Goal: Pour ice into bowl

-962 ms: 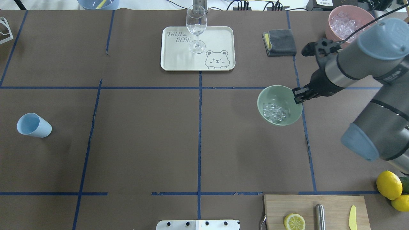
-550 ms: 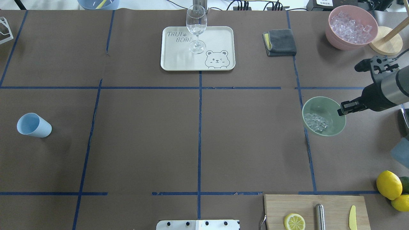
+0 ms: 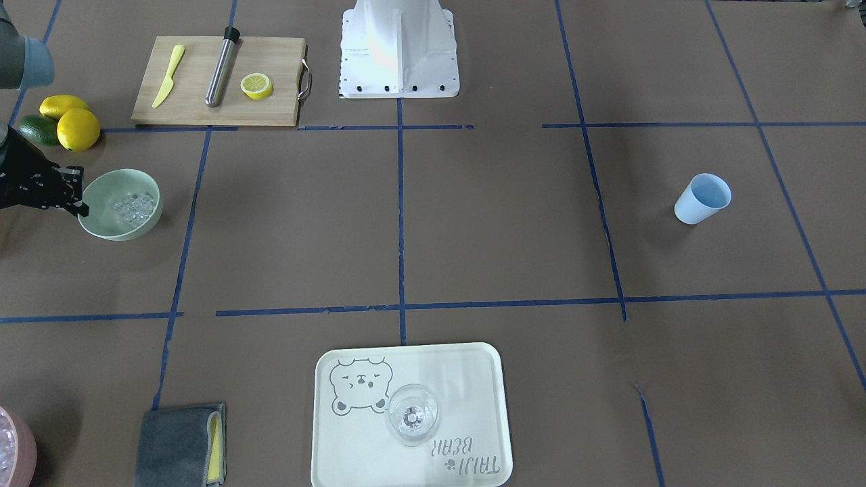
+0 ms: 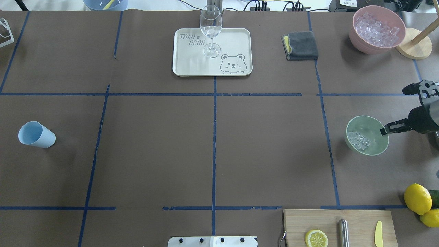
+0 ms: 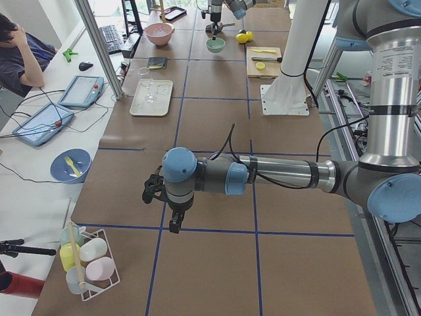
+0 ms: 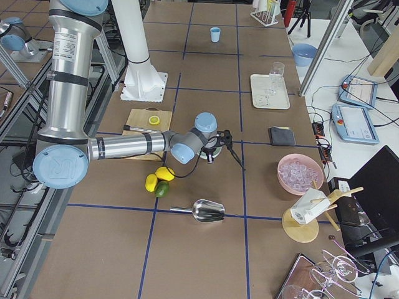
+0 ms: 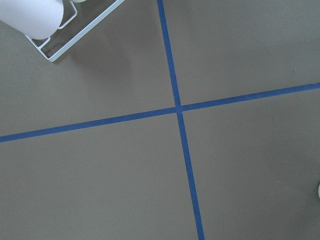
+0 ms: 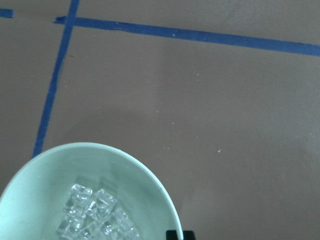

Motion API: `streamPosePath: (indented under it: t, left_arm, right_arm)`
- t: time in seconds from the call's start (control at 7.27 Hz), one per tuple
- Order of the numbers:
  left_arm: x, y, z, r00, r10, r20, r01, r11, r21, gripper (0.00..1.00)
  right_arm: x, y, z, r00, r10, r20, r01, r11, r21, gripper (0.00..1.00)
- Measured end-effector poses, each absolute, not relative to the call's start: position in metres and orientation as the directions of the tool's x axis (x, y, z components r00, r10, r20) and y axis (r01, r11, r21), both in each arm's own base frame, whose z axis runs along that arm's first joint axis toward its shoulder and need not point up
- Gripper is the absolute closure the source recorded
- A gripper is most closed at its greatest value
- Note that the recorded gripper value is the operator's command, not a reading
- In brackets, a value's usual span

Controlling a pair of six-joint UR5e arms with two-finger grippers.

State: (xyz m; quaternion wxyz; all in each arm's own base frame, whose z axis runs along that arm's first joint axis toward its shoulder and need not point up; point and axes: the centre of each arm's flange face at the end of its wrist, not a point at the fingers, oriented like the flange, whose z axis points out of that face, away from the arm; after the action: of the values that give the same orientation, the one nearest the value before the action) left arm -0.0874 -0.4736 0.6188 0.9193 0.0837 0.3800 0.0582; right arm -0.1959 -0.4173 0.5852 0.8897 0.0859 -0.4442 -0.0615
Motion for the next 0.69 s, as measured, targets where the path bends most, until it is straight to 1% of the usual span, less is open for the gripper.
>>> streamPosePath:
  t: [0.14, 0.28, 0.41, 0.69]
  left_arm:
    - [-0.087, -0.474, 0.619, 0.704, 0.171, -0.689, -0.043, 0.979, 0.198, 0.0]
    - [-0.087, -0.474, 0.619, 0.704, 0.171, -0.689, -0.043, 0.979, 0.199, 0.0]
    - [-0.087, -0.474, 0.619, 0.704, 0.171, -0.689, -0.043, 0.979, 0.199, 0.0]
    - [-0.087, -0.474, 0.619, 0.704, 0.171, -0.689, -0.043, 0.979, 0.199, 0.0]
  right_arm:
    - [-0.193, -0.417, 0.606, 0.589, -0.194, 0.785, 0.03, 0.975, 0.218, 1.0]
    - [-0.191, -0.417, 0.615, 0.585, -0.198, 0.787, 0.03, 0.974, 0.223, 0.03]
    - [-0.189, -0.417, 0.618, 0.583, -0.199, 0.788, 0.027, 0.974, 0.226, 0.0]
    - [-0.173, -0.427, 0.611, 0.577, -0.185, 0.796, -0.008, 0.973, 0.232, 0.0]
